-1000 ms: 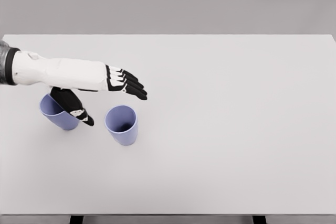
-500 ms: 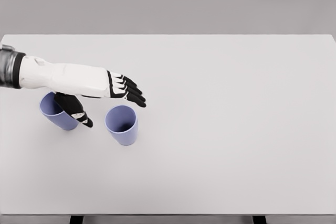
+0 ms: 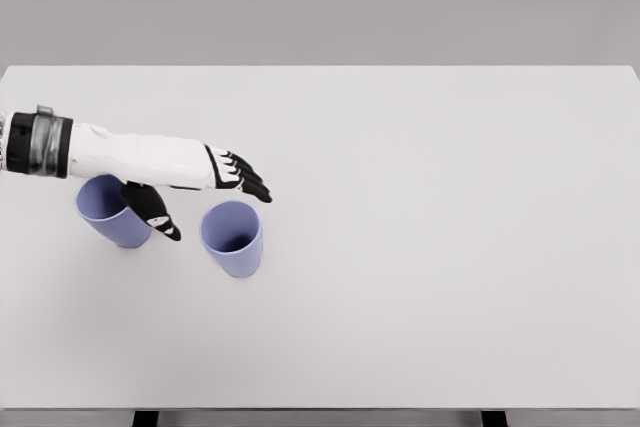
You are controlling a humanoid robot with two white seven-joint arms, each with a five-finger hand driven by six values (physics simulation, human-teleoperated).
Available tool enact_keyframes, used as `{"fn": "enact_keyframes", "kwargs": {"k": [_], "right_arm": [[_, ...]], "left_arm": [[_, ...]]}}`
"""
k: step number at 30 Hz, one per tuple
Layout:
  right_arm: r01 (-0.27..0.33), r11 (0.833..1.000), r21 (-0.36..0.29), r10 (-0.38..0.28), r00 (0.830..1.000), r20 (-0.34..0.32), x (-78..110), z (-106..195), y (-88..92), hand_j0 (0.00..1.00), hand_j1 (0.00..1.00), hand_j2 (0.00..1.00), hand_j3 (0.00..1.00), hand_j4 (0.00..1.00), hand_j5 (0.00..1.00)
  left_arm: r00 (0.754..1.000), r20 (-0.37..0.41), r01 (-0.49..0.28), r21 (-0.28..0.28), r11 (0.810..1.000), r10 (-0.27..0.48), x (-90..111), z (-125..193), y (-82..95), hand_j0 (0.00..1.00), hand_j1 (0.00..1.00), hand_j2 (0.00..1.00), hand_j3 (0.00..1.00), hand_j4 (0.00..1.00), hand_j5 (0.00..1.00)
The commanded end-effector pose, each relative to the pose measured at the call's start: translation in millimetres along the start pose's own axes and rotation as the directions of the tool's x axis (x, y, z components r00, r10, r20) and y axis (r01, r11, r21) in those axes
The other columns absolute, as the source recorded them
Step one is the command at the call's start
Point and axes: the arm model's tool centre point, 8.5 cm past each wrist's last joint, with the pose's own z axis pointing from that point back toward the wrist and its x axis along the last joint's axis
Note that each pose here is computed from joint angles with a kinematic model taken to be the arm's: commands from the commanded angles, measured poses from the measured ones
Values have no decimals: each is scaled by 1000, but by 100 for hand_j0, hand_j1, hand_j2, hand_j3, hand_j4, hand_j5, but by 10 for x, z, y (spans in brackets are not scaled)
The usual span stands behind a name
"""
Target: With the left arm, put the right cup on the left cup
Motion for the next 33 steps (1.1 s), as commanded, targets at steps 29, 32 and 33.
{"fn": "enact_keyframes", "kwargs": {"k": [29, 32, 33], "right_arm": [[0, 1000, 0, 0, 1000, 0, 0, 0, 0, 100, 100, 100, 100, 100, 100], [0, 1000, 0, 0, 1000, 0, 0, 0, 0, 100, 100, 100, 100, 100, 100], [0, 1000, 0, 0, 1000, 0, 0, 0, 0, 100, 100, 100, 100, 100, 100]], "left_arm": [[999, -11, -36, 1, 999, 36, -153, -152, -128, 100, 100, 100, 100, 100, 100], [999, 2, -45, 2, 999, 45, -149, -213, -159, 100, 100, 100, 100, 100, 100], [999, 3, -49, 9, 999, 49, -149, -212, -176, 100, 100, 100, 100, 100, 100]]}}
